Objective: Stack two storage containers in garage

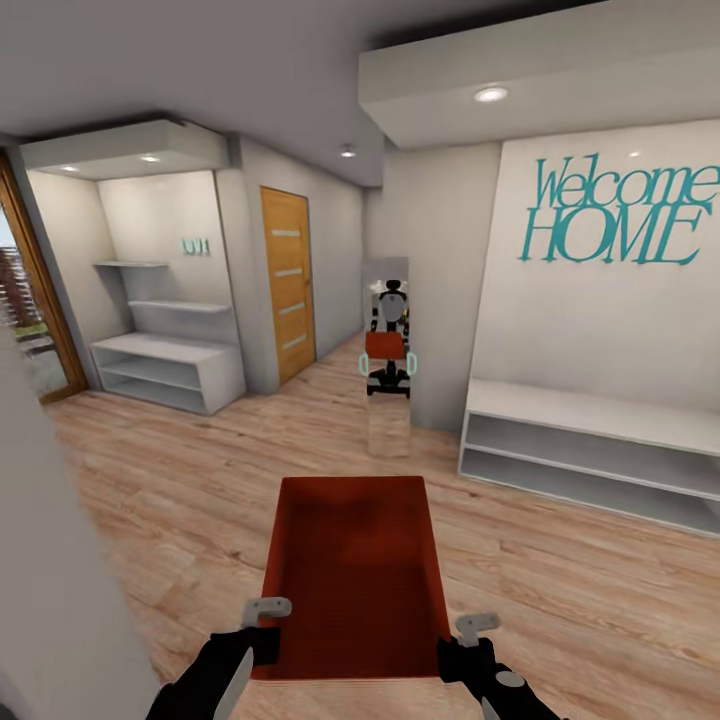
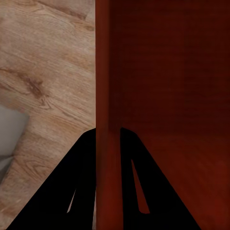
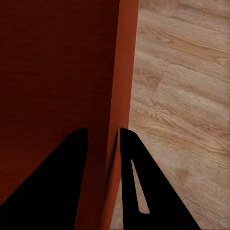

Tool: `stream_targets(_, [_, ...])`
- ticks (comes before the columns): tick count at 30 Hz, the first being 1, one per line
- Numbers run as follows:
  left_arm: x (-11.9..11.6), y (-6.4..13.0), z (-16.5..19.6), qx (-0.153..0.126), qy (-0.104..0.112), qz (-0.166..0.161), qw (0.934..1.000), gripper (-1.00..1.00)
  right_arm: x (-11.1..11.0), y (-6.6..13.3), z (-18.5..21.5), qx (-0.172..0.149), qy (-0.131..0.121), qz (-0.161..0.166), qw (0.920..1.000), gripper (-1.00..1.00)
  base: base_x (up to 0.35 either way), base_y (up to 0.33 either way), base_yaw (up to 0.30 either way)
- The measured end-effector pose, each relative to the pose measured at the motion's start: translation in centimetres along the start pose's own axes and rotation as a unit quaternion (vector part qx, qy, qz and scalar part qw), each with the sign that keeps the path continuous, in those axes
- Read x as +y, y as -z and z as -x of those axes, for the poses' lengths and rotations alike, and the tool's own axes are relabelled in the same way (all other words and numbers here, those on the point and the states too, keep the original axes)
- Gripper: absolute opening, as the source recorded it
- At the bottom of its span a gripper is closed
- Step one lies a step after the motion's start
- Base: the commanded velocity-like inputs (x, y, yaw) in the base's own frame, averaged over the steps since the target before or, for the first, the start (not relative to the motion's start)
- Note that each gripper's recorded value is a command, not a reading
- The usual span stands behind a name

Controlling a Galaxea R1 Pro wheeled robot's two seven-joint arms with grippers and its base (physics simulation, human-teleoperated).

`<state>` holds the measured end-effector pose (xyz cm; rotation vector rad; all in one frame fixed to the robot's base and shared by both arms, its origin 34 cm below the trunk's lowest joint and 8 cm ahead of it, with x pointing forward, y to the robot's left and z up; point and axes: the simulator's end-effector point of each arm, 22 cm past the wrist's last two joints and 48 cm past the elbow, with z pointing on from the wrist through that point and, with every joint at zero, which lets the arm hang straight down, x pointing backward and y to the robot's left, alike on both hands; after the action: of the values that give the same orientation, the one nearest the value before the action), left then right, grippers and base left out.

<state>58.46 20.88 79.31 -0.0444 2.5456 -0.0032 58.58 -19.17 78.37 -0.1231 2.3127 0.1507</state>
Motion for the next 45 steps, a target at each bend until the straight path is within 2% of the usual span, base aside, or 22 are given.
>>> stream_targets(45, [0.0, 0.0, 0.0, 0.0, 0.0, 0.0, 1.0, -1.0, 0.0, 0.0, 0.0, 0.0, 0.0, 0.0, 1.0, -1.0, 0.326, 0.0, 0.0])
